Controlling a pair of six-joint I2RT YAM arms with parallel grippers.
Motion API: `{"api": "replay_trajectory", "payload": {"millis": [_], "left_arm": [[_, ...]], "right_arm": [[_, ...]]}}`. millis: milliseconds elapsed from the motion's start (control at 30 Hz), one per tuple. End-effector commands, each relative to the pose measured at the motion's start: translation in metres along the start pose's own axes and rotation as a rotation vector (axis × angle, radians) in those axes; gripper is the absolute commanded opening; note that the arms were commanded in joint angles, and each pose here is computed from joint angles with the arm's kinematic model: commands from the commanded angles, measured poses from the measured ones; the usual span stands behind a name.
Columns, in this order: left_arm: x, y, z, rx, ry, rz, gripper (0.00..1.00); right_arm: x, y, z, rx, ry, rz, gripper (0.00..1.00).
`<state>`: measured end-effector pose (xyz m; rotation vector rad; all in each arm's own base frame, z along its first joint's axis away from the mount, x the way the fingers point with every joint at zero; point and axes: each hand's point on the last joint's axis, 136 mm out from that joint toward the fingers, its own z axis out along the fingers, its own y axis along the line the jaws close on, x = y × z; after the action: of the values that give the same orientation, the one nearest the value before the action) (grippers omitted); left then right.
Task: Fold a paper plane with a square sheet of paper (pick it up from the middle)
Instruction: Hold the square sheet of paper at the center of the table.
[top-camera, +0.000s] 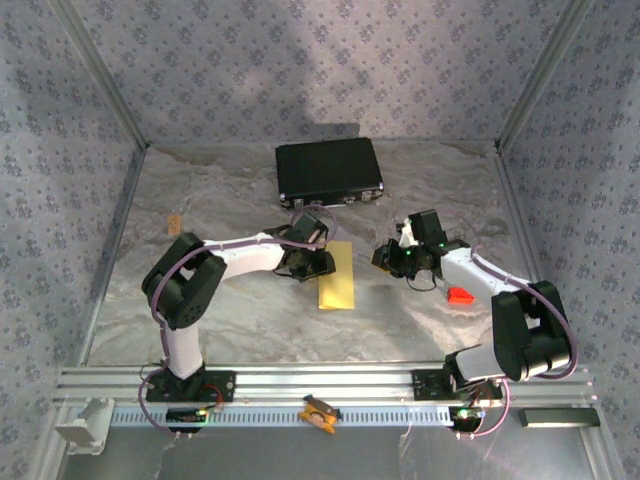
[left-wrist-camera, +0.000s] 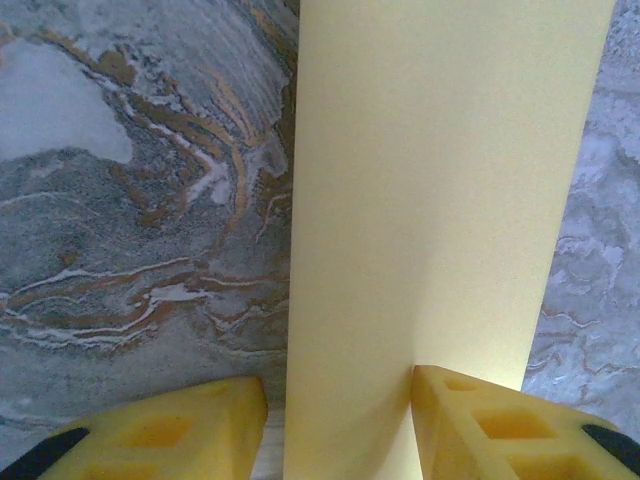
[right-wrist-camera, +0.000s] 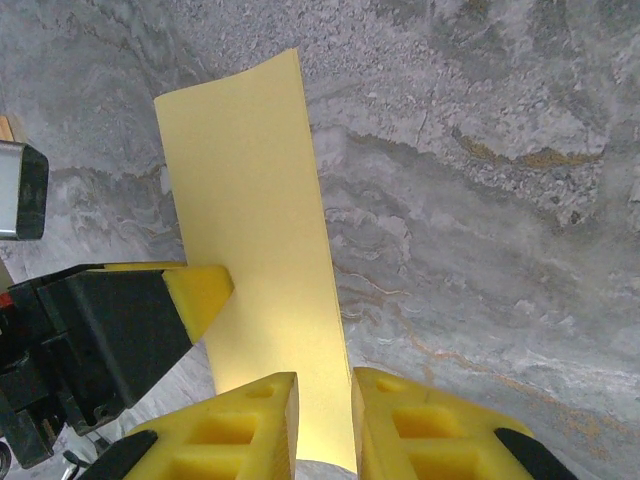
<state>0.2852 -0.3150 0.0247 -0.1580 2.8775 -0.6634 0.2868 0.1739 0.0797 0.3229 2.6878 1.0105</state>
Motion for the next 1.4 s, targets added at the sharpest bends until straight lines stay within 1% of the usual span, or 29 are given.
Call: {"api": "replay_trajectory", "payload": {"millis": [0,400,967,1133,1367], "left_arm": [[-0.001,0.034,0.025,-0.127,-0.004,0.013,0.46],[0.001,0.035,0.029,-0.127,0.002,0.038,0.47],[0.002,0.039,0.032,-0.138,-0.003,0.013,0.47],[0.003,0.039,0.033,-0.140,0.000,0.017,0.47],[0.003,0.038,0.033,-0.138,0.002,0.022,0.47]], "right_arm": [[0.008,-0.002,0.003,0.004,0.038,-0.007,0.23],[0.010,-0.002,0.006,0.003,0.046,-0.009,0.23],[0.013,0.000,0.011,-0.003,0.064,-0.018,0.23],[0.017,0.008,0.017,-0.035,0.091,-0.045,0.20],[0.023,0.016,0.037,-0.029,0.123,-0.075,0.07]]}}
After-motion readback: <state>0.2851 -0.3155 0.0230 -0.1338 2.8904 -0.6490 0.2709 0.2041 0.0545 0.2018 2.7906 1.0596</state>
